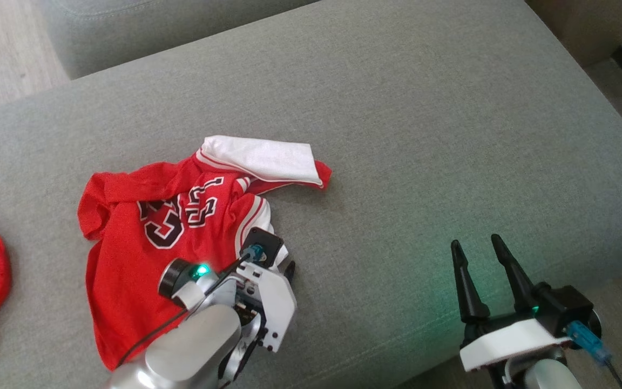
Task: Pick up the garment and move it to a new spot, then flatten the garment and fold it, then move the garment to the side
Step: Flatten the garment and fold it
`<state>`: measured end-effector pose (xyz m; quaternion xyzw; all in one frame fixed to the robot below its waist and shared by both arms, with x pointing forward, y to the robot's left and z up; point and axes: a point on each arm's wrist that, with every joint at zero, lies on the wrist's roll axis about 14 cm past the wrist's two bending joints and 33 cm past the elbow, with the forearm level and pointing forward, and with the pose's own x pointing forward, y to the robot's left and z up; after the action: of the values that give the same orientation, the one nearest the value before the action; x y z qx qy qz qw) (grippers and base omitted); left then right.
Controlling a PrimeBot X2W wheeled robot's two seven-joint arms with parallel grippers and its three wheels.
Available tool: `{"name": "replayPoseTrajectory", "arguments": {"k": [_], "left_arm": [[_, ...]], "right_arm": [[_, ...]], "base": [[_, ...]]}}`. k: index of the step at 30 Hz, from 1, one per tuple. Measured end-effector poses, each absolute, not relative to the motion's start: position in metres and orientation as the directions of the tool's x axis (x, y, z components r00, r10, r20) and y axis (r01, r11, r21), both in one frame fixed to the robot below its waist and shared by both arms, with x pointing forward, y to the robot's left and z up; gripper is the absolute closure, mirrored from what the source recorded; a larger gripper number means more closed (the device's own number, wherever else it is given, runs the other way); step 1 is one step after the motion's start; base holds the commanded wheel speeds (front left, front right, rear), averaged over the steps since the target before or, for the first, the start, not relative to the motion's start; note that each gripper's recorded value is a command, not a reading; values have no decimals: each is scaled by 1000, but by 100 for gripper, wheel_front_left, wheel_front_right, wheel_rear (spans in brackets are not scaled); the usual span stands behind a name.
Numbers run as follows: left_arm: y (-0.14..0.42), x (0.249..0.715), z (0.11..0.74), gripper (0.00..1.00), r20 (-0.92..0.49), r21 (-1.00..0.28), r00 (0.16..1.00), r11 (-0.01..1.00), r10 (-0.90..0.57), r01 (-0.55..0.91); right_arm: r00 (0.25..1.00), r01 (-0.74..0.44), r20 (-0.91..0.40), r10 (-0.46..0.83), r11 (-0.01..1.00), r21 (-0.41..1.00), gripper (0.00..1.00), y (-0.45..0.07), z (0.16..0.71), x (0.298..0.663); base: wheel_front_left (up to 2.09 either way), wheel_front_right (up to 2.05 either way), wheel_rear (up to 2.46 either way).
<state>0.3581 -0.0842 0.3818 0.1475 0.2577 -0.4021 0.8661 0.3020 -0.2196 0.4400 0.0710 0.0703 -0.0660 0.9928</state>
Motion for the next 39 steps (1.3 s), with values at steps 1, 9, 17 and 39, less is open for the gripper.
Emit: {"name": "replayPoseTrajectory", "arguments": {"k": [1,9,17,39], "left_arm": [[-84,358,380,0,-572,49,540,631,-617,774],[-88,360,381,100,-568,33,534,631,-626,775],[-129,357,429,100,-367,-67,544,604,-755,794],[-173,343,481,0,-95,-270,536,540,-839,797]], "right_arm": [[981,142,-150,-122,981,132,0,-220,440,302],[978,160,-152,-139,978,136,0,-224,440,298],[977,170,-155,-149,976,134,0,-226,439,296],[972,209,-137,-192,969,130,0,-240,444,291]], "base": [[0,0,0],[0,0,0],[0,0,0],[0,0,0]]}}
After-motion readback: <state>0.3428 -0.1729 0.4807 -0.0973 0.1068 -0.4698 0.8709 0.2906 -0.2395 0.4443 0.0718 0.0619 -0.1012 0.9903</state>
